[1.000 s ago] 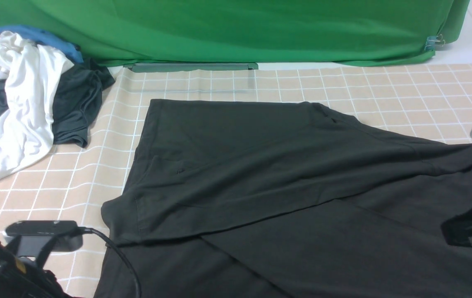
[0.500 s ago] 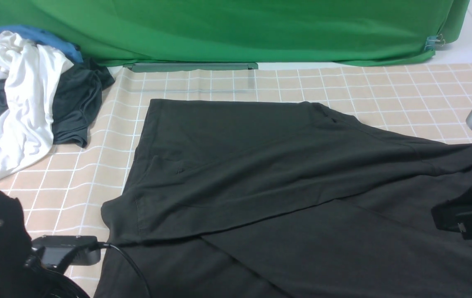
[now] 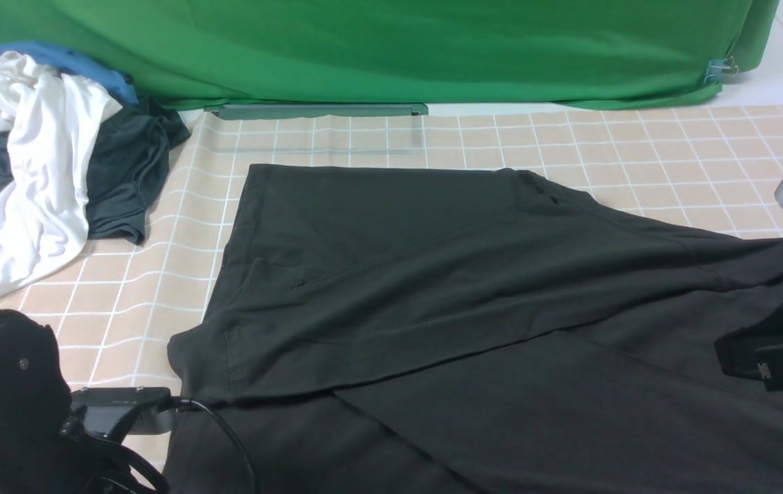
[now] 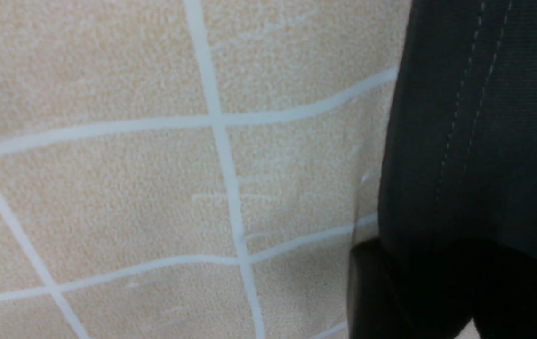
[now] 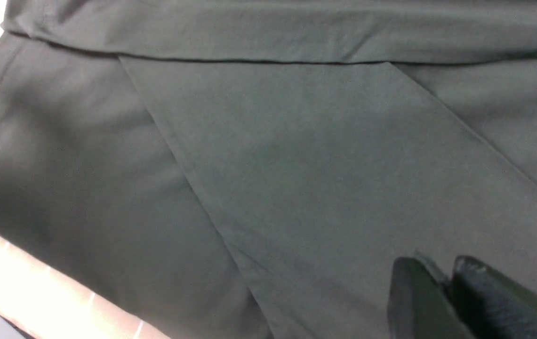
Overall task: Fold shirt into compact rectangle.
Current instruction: 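Grasp the near edge of the shirt at its hem and shoulder corners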
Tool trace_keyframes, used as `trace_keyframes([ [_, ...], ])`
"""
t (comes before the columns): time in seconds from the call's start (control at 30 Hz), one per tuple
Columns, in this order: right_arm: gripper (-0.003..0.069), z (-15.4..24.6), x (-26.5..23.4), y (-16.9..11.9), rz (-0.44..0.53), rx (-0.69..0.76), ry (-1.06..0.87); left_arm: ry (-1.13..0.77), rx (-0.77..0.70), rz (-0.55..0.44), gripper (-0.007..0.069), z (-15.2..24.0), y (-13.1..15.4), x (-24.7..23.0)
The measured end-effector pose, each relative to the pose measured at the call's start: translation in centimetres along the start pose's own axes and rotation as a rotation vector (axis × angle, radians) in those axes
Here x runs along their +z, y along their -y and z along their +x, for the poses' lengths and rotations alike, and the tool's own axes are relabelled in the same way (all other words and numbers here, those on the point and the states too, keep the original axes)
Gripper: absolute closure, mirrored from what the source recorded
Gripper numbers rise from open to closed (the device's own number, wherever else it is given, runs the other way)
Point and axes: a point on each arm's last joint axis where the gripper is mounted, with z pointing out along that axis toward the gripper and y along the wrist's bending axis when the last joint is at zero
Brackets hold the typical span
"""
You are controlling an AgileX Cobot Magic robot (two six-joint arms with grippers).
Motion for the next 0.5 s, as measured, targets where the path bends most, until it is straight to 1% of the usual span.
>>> trace_keyframes([
  [0.03, 0.0515, 0.0, 0.0, 0.0, 0.000, 0.000, 0.000, 0.000, 0.000, 0.000, 0.0397, 0.0, 0.0, 0.0],
  [0.13, 0.0515, 0.0, 0.0, 0.0, 0.000, 0.000, 0.000, -0.004, 0.005, 0.001, 0.0535, -0.1, 0.0, 0.0],
  [0.17, 0.0515, 0.0, 0.0, 0.0, 0.000, 0.001, 0.000, -0.010, 0.009, 0.002, 0.0568, 0.0, 0.0, 0.0],
  [0.23, 0.0515, 0.0, 0.0, 0.0, 0.000, 0.001, 0.000, -0.020, 0.019, 0.003, 0.0602, 0.0, 0.1, -0.1],
  [0.37, 0.0515, 0.0, 0.0, 0.1, 0.008, -0.006, -0.002, -0.032, 0.043, -0.018, 0.0610, 0.1, 0.1, -1.1],
  [0.43, 0.0515, 0.0, -0.1, 0.1, 0.015, -0.014, -0.007, -0.020, 0.033, -0.047, 0.0610, 0.2, 0.0, -1.9],
  [0.47, 0.0515, -0.2, -0.5, 0.1, 0.025, -0.030, -0.018, 0.012, 0.024, -0.091, 0.0610, 0.5, -0.1, -3.2],
  [0.5, 0.0515, -0.3, -0.7, 0.0, 0.028, -0.036, -0.020, 0.027, 0.017, -0.112, 0.0610, 0.7, -0.2, -3.8],
])
